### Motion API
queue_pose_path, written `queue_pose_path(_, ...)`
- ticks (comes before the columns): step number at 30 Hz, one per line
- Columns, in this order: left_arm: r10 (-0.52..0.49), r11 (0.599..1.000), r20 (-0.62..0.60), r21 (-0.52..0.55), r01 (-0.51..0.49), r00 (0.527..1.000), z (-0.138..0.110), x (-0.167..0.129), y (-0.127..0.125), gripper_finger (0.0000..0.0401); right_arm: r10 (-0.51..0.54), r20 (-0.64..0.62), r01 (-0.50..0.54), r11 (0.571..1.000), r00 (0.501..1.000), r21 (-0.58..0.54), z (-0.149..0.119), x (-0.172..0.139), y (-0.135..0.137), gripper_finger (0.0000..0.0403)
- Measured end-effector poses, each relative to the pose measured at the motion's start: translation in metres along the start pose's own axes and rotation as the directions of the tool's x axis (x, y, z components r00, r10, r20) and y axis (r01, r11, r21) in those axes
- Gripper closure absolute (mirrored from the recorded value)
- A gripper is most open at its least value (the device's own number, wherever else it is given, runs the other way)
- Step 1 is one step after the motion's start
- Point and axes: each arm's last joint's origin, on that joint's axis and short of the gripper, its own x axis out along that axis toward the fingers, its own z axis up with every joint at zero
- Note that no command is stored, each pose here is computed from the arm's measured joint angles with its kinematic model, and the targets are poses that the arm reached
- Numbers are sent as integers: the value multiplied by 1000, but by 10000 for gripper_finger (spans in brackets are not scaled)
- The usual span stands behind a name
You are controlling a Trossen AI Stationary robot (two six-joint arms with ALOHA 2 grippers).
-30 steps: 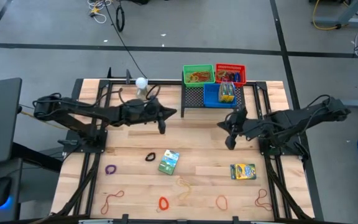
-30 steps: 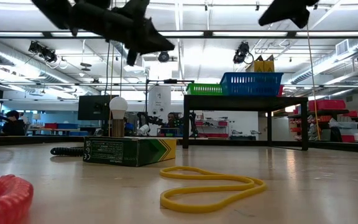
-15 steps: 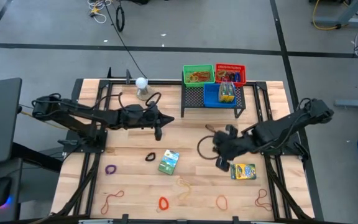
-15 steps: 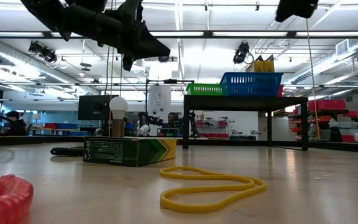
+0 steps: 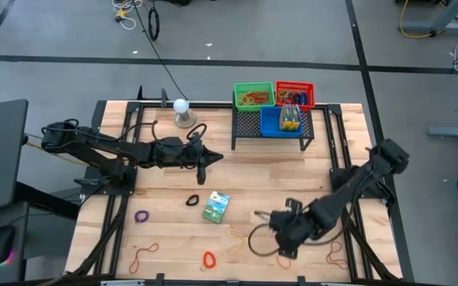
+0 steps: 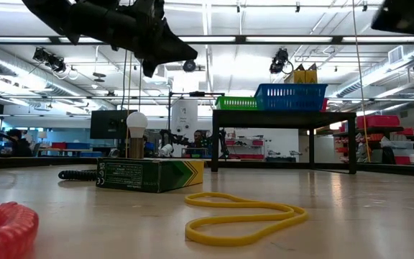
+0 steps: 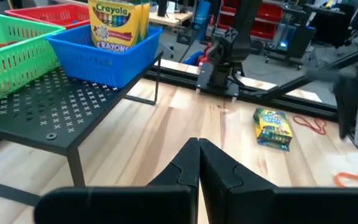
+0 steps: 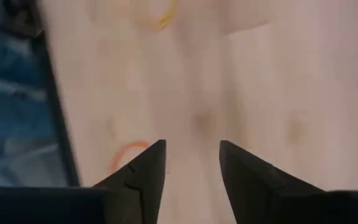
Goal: Pick & Place Office Desk Supplies
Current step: Put the orange rubber band into the green bin
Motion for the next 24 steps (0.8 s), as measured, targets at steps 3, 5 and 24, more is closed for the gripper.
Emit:
queue_pose_path(3,-3,1000,16,-9,3,1000,2,0,0,394,60,-63,-63,997,996,-49,-6,21,15,243)
queue_pose_path(5,-3,1000,20,-8,4,1000,2,0,0,394,97,-103,-104,993,990,-60,-10,38,23,243)
queue_pose_path(24,-23,999,7,-42,23,1000,1,0,-1,394,-33,-204,-8,981,978,-194,-37,111,38,311)
